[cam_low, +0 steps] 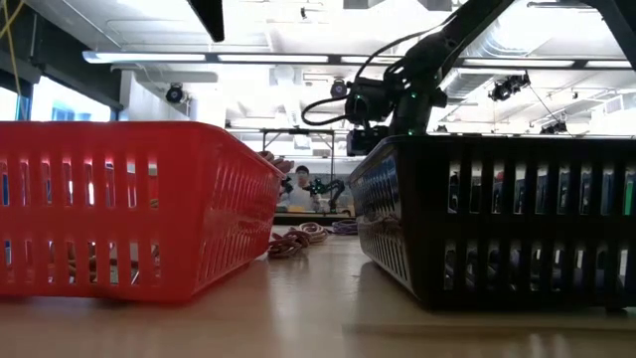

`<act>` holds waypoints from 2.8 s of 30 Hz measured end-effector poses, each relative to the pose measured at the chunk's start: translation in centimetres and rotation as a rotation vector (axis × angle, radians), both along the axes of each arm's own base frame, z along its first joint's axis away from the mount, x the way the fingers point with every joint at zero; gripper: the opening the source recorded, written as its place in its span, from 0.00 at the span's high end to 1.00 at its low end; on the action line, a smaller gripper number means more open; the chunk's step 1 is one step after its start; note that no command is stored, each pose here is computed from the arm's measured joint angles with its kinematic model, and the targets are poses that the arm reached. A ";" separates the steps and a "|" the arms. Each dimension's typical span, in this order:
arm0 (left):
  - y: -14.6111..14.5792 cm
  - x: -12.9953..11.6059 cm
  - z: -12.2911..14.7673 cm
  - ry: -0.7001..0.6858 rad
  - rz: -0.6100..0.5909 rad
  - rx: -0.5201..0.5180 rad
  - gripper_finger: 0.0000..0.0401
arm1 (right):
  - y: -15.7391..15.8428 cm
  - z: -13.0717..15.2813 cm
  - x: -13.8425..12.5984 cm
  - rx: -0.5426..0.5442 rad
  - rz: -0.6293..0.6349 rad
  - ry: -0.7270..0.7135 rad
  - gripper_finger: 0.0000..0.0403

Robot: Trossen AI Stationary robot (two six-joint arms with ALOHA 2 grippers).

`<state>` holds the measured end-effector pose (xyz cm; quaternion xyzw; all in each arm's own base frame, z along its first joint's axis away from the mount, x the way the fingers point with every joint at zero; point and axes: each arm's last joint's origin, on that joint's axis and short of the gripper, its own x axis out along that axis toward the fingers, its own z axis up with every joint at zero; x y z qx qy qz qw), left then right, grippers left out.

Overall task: Pick & Place USB Port
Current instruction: Put the violet charger cable into the black bin

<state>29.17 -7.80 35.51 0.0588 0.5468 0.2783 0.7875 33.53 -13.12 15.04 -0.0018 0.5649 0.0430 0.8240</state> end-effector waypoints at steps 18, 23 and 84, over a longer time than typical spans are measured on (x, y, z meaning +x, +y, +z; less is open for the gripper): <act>-0.1 0.4 -0.7 -0.013 -0.003 -0.003 0.58 | -0.3 -2.0 0.5 -0.038 -0.003 0.040 0.88; -0.1 0.4 -0.7 -0.022 -0.002 0.006 0.58 | -0.3 -1.9 0.5 -0.067 -0.018 0.055 0.94; 0.6 0.0 -0.2 -0.126 0.118 0.231 0.58 | 32.1 9.2 -3.7 0.362 -0.832 -0.569 0.98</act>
